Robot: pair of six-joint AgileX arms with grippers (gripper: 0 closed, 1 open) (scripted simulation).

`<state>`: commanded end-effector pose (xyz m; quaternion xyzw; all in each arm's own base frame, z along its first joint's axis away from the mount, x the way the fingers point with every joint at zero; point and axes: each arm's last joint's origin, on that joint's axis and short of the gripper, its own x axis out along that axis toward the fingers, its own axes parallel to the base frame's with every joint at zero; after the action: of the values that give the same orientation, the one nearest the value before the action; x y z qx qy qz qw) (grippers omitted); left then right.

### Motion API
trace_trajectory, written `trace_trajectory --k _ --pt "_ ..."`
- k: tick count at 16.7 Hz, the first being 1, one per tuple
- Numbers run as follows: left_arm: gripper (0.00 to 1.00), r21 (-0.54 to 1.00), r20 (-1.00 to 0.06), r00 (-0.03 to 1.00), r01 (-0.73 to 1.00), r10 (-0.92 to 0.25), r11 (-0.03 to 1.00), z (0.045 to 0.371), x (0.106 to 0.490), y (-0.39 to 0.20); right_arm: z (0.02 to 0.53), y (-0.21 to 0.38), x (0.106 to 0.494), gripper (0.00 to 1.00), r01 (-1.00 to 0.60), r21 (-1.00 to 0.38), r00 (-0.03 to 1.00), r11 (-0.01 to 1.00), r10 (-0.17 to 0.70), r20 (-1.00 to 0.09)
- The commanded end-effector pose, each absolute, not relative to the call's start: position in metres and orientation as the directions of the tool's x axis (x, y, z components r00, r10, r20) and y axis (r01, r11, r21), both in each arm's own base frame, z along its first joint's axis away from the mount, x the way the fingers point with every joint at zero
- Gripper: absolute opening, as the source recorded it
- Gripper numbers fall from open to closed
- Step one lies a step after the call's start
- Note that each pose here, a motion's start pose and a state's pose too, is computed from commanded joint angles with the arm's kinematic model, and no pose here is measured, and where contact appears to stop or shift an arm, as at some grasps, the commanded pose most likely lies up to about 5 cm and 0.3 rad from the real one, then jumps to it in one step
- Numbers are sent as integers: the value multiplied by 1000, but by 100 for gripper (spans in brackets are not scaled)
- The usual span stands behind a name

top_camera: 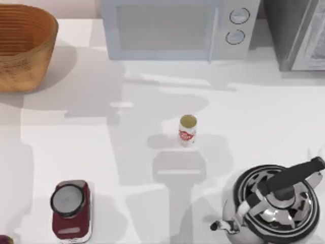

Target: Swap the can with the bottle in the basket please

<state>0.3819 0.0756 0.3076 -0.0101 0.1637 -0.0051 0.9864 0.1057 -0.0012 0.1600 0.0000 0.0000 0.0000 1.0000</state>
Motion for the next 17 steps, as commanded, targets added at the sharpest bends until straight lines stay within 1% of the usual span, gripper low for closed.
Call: trace_trajectory --k 8,10,14,17 --pt "0 -22 -317 948 12 -18 1000 274 422 71 160 -1 106 100 0 0 1000 1000 0 0" --pt "0 -21 -319 948 10 -16 1000 267 428 70 160 -1 106 100 0 0 1000 1000 0 0" --pt "0 -21 -319 947 10 -16 1000 267 428 70 160 -1 106 100 0 0 1000 1000 0 0" --pt "23 -21 -319 947 10 -16 1000 267 428 70 160 -1 106 100 0 0 1000 1000 0 0"
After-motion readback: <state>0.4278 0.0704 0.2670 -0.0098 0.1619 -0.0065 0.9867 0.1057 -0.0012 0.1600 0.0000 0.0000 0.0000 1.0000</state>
